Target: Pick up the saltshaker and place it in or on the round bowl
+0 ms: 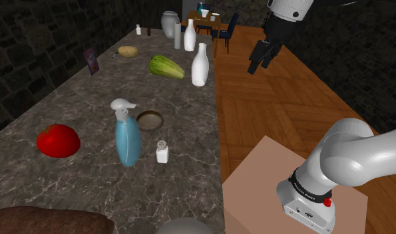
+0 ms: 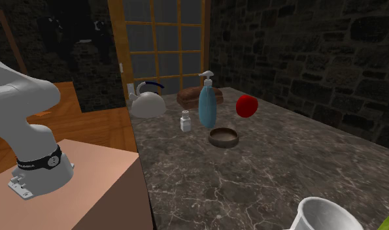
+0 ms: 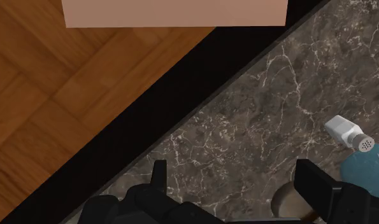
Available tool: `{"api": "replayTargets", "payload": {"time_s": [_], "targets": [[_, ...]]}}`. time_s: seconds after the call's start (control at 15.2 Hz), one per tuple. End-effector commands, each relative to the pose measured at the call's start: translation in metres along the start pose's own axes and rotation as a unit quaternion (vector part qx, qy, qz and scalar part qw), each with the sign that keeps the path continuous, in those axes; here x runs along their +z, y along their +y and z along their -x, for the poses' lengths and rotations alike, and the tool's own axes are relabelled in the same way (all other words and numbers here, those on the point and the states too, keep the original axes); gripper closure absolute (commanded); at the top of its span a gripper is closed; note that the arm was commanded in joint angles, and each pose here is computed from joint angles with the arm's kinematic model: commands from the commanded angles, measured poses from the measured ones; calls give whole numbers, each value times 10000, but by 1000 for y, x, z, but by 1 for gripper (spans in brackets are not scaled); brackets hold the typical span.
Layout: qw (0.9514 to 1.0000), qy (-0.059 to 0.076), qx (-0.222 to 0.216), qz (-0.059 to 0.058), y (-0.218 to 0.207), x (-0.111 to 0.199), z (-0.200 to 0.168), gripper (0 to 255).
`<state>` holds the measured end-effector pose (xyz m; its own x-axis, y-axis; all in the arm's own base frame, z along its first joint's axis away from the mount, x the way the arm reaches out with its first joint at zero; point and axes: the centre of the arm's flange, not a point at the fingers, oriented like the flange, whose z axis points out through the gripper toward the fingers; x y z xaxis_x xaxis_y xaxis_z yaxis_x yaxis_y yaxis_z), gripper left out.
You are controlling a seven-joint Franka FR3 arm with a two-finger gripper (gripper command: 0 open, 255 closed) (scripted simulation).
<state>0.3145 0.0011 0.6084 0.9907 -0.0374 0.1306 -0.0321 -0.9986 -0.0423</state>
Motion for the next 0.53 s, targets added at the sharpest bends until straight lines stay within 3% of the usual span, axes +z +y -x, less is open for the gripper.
{"api": "replayTargets", "payload": {"time_s": [0.0, 0.46], "targets": [[10000, 0, 0, 0, 0, 0, 0, 0], [9999, -150, 51, 50, -77, 50, -23, 0]]}}
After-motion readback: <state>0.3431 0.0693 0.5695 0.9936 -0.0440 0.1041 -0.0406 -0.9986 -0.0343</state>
